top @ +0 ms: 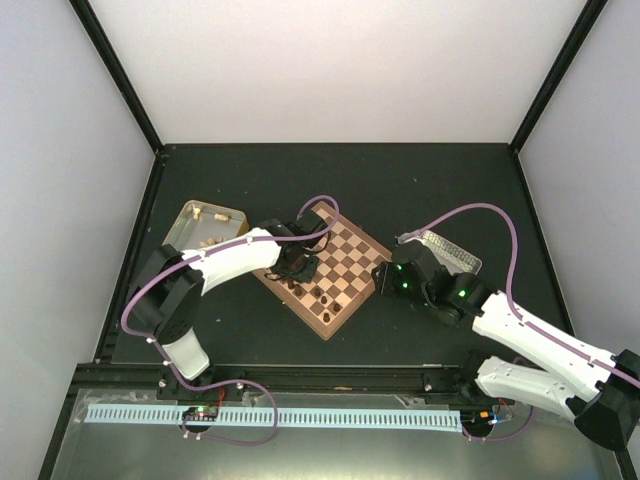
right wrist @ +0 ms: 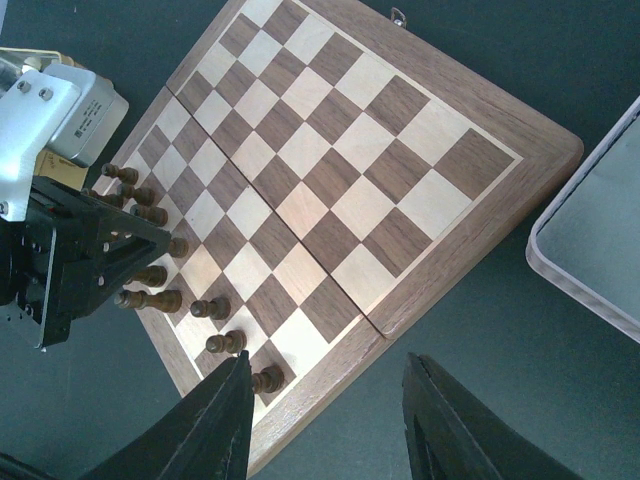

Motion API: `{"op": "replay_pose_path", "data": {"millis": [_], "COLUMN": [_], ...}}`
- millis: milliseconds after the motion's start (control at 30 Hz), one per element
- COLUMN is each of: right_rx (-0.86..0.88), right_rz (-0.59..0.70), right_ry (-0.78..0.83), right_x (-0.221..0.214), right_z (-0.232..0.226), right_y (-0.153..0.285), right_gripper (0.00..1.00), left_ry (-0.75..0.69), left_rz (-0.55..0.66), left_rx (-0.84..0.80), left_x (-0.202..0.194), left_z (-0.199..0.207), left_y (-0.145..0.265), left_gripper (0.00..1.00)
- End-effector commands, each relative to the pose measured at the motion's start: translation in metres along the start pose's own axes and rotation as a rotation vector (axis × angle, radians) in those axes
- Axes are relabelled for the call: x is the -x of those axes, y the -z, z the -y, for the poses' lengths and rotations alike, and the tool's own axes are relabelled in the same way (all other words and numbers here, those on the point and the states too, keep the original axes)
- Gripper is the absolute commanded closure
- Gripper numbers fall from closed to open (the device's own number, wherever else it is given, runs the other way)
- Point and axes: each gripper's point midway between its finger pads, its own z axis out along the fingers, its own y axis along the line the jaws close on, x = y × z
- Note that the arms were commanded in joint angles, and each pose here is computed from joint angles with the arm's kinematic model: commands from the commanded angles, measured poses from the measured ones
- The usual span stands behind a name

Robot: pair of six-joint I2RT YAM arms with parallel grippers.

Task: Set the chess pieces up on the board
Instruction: Move the chess piece to the chessboard.

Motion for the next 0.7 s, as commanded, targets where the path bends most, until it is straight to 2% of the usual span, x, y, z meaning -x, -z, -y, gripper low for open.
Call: {"op": "replay_pose_path", "data": {"millis": [0,167,400,533,667], "right_rx": [0.001,-0.001,-0.051,-0.128,-0.237], "right_rz": [0.028,0.043,0.09,0.106,0.107], "right_ry": [-0.011,-0.016,-0.02,-0.038,-0.075], "right_x": [0.008,0.01,0.02,0.026,0.034], "right_z": [-0.001,0.0,0.01,0.032,0.068], "right_y": [0.004,0.008,0.017,0.019,0.015], "right_gripper": [0.57,0.57,0.57,0.57,0.54], "left_ry": [-0.006,-0.01,-0.011,-0.002,0.003], "left_rz": [-0.003,0.034,0.118,0.231,0.395], "left_rx": [-0.002,-0.008,-0.024,-0.075,-0.143], "left_x": [0.006,0.018,0.04,0.051,0.057], "left_z": [0.002,0.004,0.006,0.006,0.003], "left_y": [0.005,0.017,0.049,0.085,0.132], "left_gripper": [0.81,0.71,0.65,0.63,0.6]}}
